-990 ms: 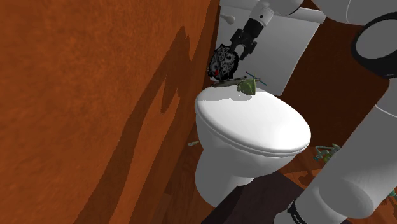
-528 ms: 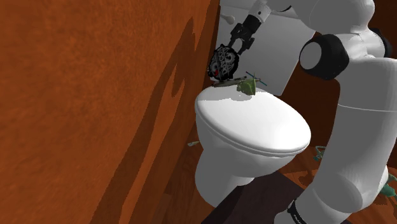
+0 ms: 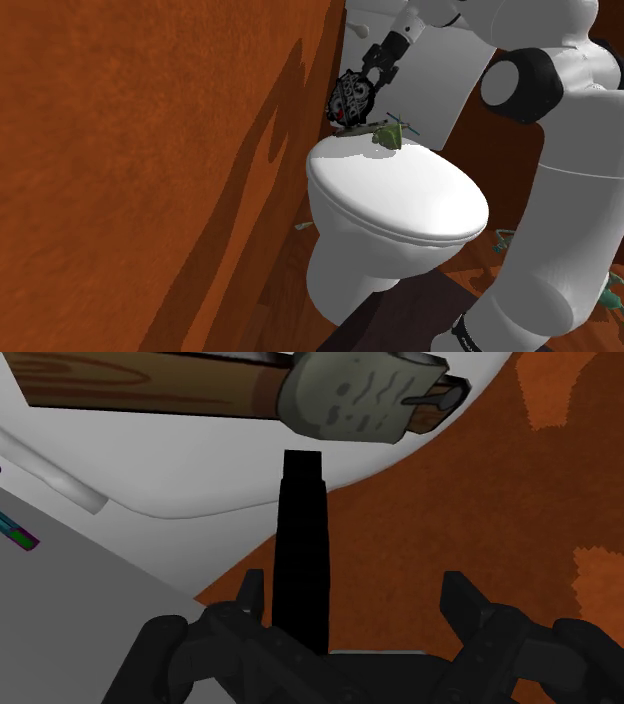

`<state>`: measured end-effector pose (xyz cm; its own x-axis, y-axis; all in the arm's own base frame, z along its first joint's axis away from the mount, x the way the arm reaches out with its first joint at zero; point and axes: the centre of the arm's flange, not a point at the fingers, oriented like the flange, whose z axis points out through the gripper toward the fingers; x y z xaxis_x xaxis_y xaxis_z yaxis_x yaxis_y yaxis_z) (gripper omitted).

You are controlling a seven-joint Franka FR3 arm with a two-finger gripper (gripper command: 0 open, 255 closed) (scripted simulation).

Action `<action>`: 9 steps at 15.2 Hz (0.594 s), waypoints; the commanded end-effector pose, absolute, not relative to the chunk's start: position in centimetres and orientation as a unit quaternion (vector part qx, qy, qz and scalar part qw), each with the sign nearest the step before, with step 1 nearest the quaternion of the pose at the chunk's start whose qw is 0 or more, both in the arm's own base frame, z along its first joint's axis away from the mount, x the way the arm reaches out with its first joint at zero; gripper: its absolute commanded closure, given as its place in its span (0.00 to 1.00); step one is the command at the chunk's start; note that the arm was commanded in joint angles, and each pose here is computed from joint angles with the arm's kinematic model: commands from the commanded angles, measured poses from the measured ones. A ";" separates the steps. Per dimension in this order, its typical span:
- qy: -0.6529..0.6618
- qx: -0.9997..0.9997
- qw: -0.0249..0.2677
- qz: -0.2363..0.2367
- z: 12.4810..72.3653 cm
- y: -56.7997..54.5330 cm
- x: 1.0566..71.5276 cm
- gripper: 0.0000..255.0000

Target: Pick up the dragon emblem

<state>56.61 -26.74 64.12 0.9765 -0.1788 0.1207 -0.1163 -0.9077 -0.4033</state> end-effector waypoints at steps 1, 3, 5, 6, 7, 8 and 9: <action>0.097 -0.974 0.188 -0.084 61.3 -28.2 58.1 0.00; 0.096 -0.974 0.188 -0.084 61.9 -26.9 58.0 1.00; 0.096 -0.974 0.188 -0.084 62.0 -26.9 58.3 1.00; 0.096 -0.974 0.188 -0.084 61.5 -26.8 58.1 1.00; 0.096 -0.974 0.187 -0.084 61.0 -26.5 58.0 1.00; 0.096 -0.974 0.187 -0.084 60.8 -26.5 57.7 1.00; 0.096 -0.974 0.187 -0.084 60.9 -26.3 57.5 1.00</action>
<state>56.97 -26.53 62.77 0.9620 -0.2218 0.1594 -0.1486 -0.9147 -0.3759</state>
